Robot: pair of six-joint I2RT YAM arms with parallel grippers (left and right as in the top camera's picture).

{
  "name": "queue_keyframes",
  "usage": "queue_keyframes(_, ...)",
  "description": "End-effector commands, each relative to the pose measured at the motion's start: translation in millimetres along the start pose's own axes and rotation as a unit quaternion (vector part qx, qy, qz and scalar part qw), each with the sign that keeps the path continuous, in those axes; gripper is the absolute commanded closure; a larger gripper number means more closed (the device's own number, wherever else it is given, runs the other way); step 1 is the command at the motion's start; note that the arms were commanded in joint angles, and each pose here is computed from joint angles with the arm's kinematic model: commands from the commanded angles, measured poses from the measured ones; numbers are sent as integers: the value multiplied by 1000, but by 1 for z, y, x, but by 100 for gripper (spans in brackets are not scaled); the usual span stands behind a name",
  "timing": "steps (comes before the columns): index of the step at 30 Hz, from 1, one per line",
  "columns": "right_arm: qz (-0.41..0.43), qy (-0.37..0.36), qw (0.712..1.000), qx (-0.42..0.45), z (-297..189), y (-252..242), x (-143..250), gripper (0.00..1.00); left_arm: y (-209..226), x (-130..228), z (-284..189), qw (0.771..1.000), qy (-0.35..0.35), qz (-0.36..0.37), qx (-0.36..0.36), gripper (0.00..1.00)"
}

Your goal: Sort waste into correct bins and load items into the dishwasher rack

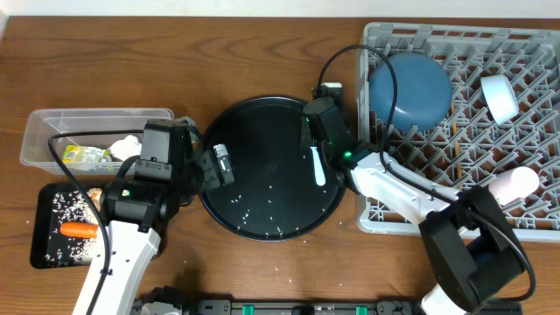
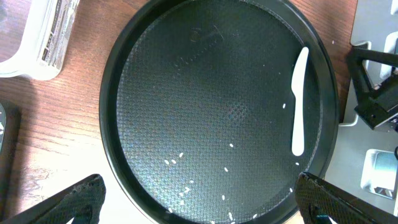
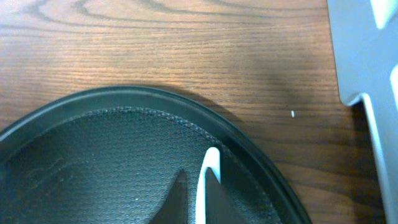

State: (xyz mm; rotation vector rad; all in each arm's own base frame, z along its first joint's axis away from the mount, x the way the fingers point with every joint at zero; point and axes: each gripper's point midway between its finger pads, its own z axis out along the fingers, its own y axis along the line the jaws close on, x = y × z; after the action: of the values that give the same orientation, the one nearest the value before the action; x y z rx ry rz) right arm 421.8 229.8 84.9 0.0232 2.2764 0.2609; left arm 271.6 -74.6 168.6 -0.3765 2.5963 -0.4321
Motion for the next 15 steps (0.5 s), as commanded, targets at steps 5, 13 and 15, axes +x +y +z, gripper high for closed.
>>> queue_keyframes(5, -13, 31, 999, 17, 31, -7, 37, 82, 2, -4, -2, 1000, -6, 1, -6, 2)
queue_keyframes(13, -18, 47, 998, 26, 53, -13, 61, 81, 2, -4, -2, 1000, -6, 1, -6, 2)
queue_keyframes(15, -18, 47, 998, 26, 56, -14, 63, 80, 2, -4, -2, 1000, -6, 1, -6, 2)
